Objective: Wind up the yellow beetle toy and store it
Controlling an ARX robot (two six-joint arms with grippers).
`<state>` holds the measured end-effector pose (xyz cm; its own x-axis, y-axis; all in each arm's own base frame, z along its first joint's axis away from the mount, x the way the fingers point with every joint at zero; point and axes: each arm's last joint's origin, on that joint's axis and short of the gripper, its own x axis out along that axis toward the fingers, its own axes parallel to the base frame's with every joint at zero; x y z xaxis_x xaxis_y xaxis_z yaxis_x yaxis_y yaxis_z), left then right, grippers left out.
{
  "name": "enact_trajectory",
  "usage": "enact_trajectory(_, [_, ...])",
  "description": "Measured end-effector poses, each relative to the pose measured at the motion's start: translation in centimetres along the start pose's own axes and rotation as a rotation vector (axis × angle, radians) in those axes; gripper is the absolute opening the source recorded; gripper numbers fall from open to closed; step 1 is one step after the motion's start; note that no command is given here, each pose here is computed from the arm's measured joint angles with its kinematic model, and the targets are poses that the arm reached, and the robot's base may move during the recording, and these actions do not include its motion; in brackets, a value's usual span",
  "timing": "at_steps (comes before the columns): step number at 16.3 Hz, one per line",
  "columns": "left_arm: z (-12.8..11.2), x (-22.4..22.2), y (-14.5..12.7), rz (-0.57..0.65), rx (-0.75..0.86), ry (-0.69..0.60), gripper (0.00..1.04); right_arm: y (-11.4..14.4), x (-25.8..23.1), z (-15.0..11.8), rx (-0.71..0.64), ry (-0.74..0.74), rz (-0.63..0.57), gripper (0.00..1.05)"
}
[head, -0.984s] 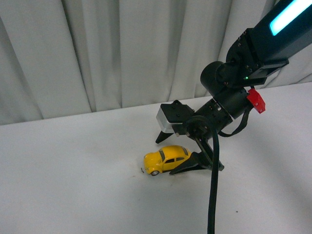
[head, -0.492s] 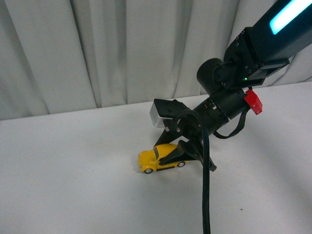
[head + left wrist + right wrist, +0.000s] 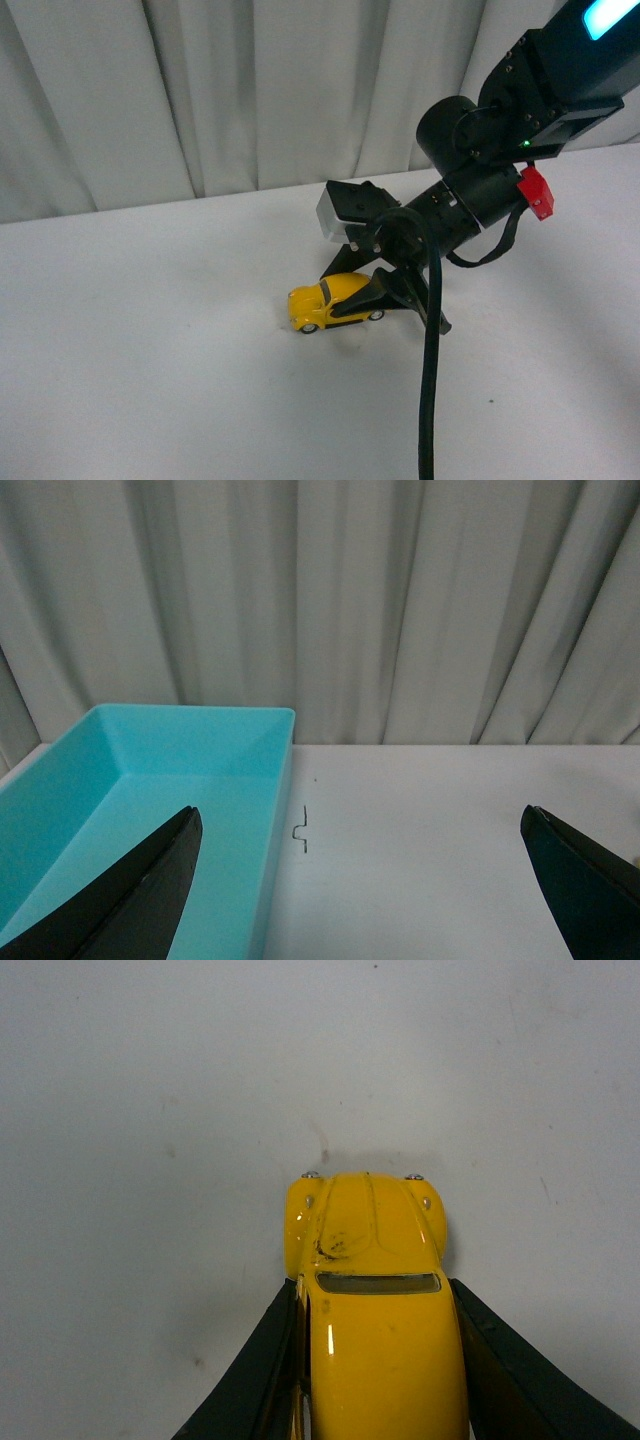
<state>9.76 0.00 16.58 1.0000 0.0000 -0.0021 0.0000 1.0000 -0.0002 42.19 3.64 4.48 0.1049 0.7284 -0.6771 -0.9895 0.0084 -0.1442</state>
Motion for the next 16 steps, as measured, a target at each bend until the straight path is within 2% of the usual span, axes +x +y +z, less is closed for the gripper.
enact_trajectory(5, [0.0,0.0,0.0,0.000,0.000,0.000,0.98,1.1,-2.0,-2.5,0.018,-0.009,-0.028,0.38])
enact_trajectory(6, [0.0,0.0,0.0,0.000,0.000,0.000,0.98,2.1,-3.2,-4.0,0.017,-0.018,-0.044,0.38])
enact_trajectory(16, [0.0,0.0,0.0,0.000,0.000,0.000,0.98,6.6,-5.8,-7.2,0.078,-0.062,-0.072,0.38])
